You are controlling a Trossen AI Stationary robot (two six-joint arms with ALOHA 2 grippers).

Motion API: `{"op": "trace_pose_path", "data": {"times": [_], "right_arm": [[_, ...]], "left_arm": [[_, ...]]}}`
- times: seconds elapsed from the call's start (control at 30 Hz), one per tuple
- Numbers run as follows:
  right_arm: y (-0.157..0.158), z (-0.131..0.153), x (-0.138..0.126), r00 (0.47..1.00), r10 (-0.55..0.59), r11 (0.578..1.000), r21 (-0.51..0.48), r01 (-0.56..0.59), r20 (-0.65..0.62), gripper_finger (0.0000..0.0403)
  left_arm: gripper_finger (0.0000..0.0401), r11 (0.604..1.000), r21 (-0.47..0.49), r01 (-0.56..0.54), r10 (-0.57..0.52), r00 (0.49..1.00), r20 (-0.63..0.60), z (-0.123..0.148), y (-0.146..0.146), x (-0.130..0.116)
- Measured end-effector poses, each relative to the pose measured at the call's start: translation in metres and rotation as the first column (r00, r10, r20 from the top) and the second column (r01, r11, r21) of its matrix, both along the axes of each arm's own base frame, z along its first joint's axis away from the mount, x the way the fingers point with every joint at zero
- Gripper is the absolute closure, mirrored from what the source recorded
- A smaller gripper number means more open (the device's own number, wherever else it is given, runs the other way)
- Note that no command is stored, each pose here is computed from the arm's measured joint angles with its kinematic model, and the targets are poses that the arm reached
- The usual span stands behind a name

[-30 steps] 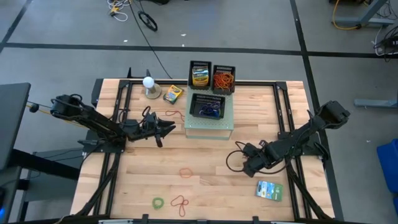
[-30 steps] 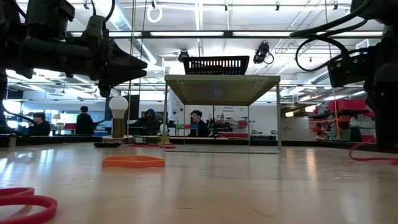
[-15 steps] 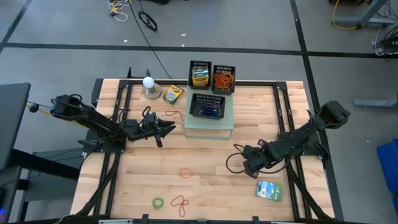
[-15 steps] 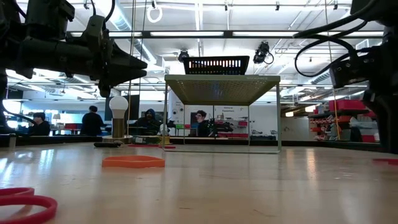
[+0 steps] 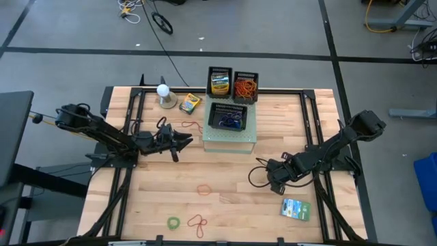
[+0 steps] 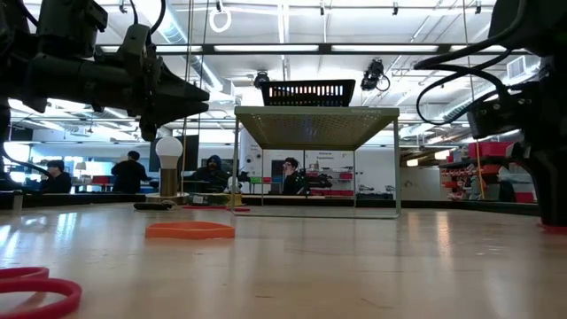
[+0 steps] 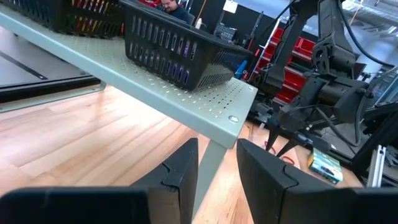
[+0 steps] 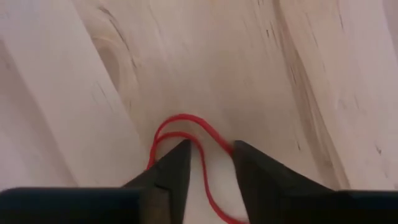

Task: Pick & Place Office Desk Supplies
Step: Put the red rubber band into the top right black bin on the shelf

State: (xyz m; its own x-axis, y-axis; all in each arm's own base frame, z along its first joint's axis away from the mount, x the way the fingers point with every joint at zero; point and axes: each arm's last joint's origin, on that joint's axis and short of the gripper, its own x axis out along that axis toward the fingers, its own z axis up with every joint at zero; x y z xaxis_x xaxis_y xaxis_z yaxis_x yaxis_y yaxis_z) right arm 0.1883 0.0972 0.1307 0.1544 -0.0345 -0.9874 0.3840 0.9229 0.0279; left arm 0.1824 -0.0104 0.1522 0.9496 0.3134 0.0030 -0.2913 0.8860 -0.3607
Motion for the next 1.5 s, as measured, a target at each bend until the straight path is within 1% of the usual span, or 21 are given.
{"op": "trace_pose_path", "data": {"times": [0.13, 0.2, 0.23, 0.3, 0.37, 0.47, 0.57, 0.7, 0.83, 0.93, 1.03, 1.1, 1.17, 1.27, 1.37, 1.5], "right_arm": [[0.000, 0.000, 0.000, 0.999, 0.044, 0.999, -0.008, -0.044, -0.007, 0.0337], [-0.001, 0.000, -0.001, 0.999, 0.050, 0.999, -0.011, -0.050, -0.007, 0.0374], [-0.001, 0.000, -0.001, 0.999, 0.053, 0.999, -0.010, -0.053, -0.005, 0.0387], [-0.001, 0.002, -0.001, 0.998, 0.056, 0.998, -0.004, -0.056, 0.007, 0.0395], [-0.001, 0.006, -0.002, 0.999, 0.043, 0.999, 0.015, -0.043, 0.024, 0.0389], [0.003, 0.022, 0.004, 0.994, 0.045, 0.996, 0.068, -0.051, 0.097, 0.0393], [0.006, 0.039, 0.009, 0.984, 0.050, 0.996, 0.059, -0.060, 0.170, 0.0398], [0.011, 0.072, 0.019, 0.968, 0.053, 0.995, 0.073, -0.072, 0.243, 0.0395], [0.012, 0.115, 0.030, 0.947, 0.100, 0.995, -0.028, -0.096, 0.304, 0.0399], [0.005, 0.153, 0.037, 0.930, 0.100, 0.992, -0.103, -0.067, 0.354, 0.0398], [-0.007, 0.195, 0.043, 0.901, 0.099, 0.983, -0.182, -0.023, 0.423, 0.0397], [-0.018, 0.220, 0.045, 0.879, 0.108, 0.970, -0.242, 0.009, 0.465, 0.0397], [-0.033, 0.245, 0.049, 0.846, 0.098, 0.953, -0.295, 0.073, 0.524, 0.0397], [-0.060, 0.275, 0.051, 0.808, 0.076, 0.907, -0.378, 0.188, 0.585, 0.0397], [-0.093, 0.297, 0.055, 0.767, 0.071, 0.849, -0.442, 0.289, 0.637, 0.0397], [-0.139, 0.312, 0.061, 0.733, 0.089, 0.776, -0.509, 0.373, 0.674, 0.0397]], "left_arm": [[0.0282, 1.000, 0.000, 0.000, 0.000, 1.000, 0.001, 0.000, 0.000, 0.000], [0.0282, 1.000, -0.024, 0.000, 0.000, 1.000, 0.008, 0.000, 0.000, 0.000], [0.0282, 0.999, -0.051, 0.001, 0.000, 1.000, 0.018, 0.000, 0.000, 0.000], [0.0282, 0.994, -0.107, 0.000, 0.004, 0.999, 0.041, 0.001, 0.000, 0.000], [0.0282, 0.991, -0.133, 0.003, 0.004, 0.999, 0.050, 0.001, 0.000, 0.000], [0.0282, 0.994, -0.106, 0.002, 0.002, 0.999, 0.036, 0.000, 0.000, 0.000], [0.0282, 0.998, -0.061, 0.000, 0.001, 1.000, 0.025, 0.000, 0.000, 0.000], [0.0282, 1.000, -0.017, -0.009, 0.009, 1.000, 0.014, 0.001, 0.000, 0.000], [0.0282, 1.000, 0.005, -0.017, 0.017, 1.000, 0.009, 0.001, 0.001, 0.000], [0.0282, 1.000, 0.009, -0.027, 0.027, 1.000, 0.006, 0.001, 0.001, 0.000], [0.0282, 1.000, 0.010, -0.028, 0.028, 1.000, 0.006, 0.001, 0.001, 0.000], [0.0282, 1.000, 0.010, -0.027, 0.027, 1.000, 0.005, 0.001, 0.001, 0.000], [0.0282, 1.000, 0.010, -0.027, 0.027, 1.000, 0.005, 0.001, 0.001, 0.000], [0.0282, 1.000, 0.010, -0.027, 0.027, 1.000, 0.005, 0.001, 0.001, 0.000], [0.0282, 1.000, 0.010, -0.027, 0.027, 1.000, 0.005, 0.001, 0.001, 0.000], [0.0282, 1.000, 0.008, -0.027, 0.027, 1.000, 0.006, 0.001, 0.001, 0.000]]}}
